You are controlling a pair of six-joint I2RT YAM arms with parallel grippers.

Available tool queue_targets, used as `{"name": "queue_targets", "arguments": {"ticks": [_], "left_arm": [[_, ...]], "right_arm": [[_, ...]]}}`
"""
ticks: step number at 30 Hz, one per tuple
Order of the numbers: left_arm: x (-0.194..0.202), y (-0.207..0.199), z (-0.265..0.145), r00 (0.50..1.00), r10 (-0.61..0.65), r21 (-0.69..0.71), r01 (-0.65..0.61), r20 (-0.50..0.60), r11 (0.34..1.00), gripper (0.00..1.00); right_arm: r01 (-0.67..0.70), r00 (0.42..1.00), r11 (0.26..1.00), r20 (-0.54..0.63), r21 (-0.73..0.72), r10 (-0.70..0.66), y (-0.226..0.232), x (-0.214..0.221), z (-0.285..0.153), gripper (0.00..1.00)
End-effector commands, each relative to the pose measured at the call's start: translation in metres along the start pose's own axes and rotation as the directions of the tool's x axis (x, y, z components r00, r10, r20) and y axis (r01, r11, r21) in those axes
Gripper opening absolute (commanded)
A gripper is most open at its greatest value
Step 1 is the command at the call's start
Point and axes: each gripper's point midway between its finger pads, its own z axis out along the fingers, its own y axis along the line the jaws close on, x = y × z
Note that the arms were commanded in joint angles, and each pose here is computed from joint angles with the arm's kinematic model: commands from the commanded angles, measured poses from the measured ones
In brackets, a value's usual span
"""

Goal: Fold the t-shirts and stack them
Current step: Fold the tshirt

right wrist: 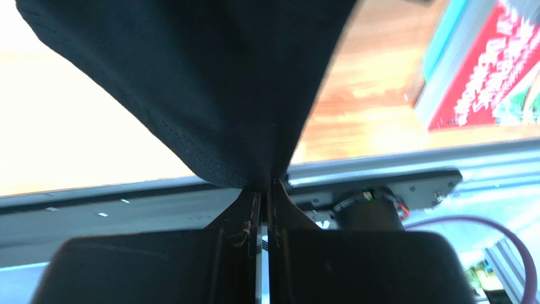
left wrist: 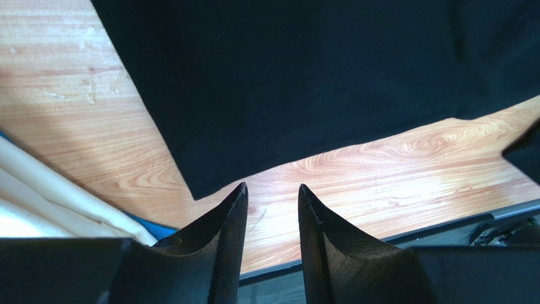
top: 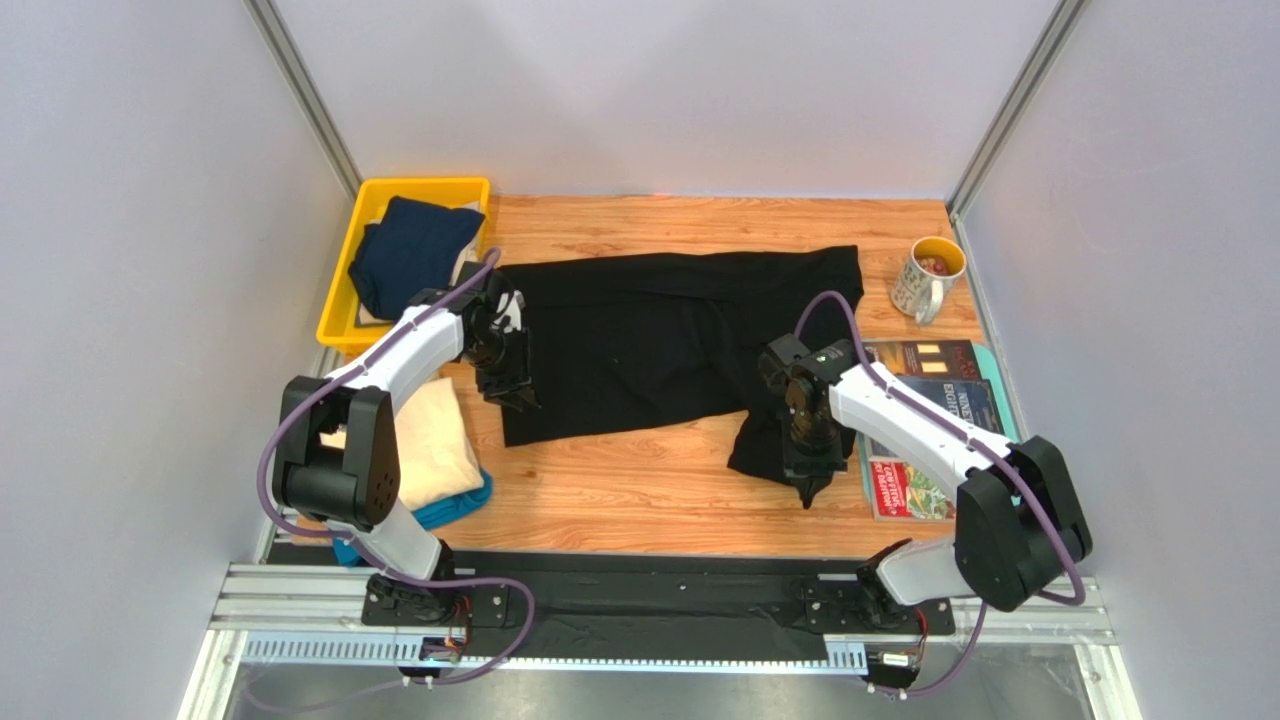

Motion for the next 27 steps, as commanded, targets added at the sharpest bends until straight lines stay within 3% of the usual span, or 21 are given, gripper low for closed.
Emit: {"name": "queue_targets", "arguments": {"ticks": [1, 6, 14, 20, 27], "left_arm": [[-0.013, -0.010, -0.005, 0.999, 0.038, 0.031, -0.039, 0.028, 0.999, 0.42], [-0.012, -0.007, -0.011, 0.998, 0.049, 0.008, -0.049, 0.033, 0.999, 0.42], [-0.004, 0.000, -0.019, 0.999, 0.048, -0.029, -0.048, 0.016, 0.998, 0.44], [0.005, 0.020, -0.012, 0.999, 0.042, -0.120, -0.043, -0.007, 0.992, 0.50], [0.005, 0.047, 0.001, 0.996, 0.041, -0.258, -0.061, -0.082, 0.964, 0.51]], "right_arm": [[-0.028, 0.998, 0.999, -0.061, 0.027, 0.029, -0.008, 0.021, 0.008, 0.00], [-0.064, 0.990, 0.998, -0.128, -0.011, 0.062, -0.002, 0.040, 0.005, 0.00], [-0.128, 0.985, 0.990, -0.125, -0.058, 0.120, -0.007, 0.061, -0.014, 0.00], [-0.146, 0.983, 0.987, -0.123, -0.062, 0.138, -0.008, 0.065, -0.009, 0.00], [-0.166, 0.983, 0.984, -0.089, -0.067, 0.160, -0.010, 0.063, -0.006, 0.00]]}}
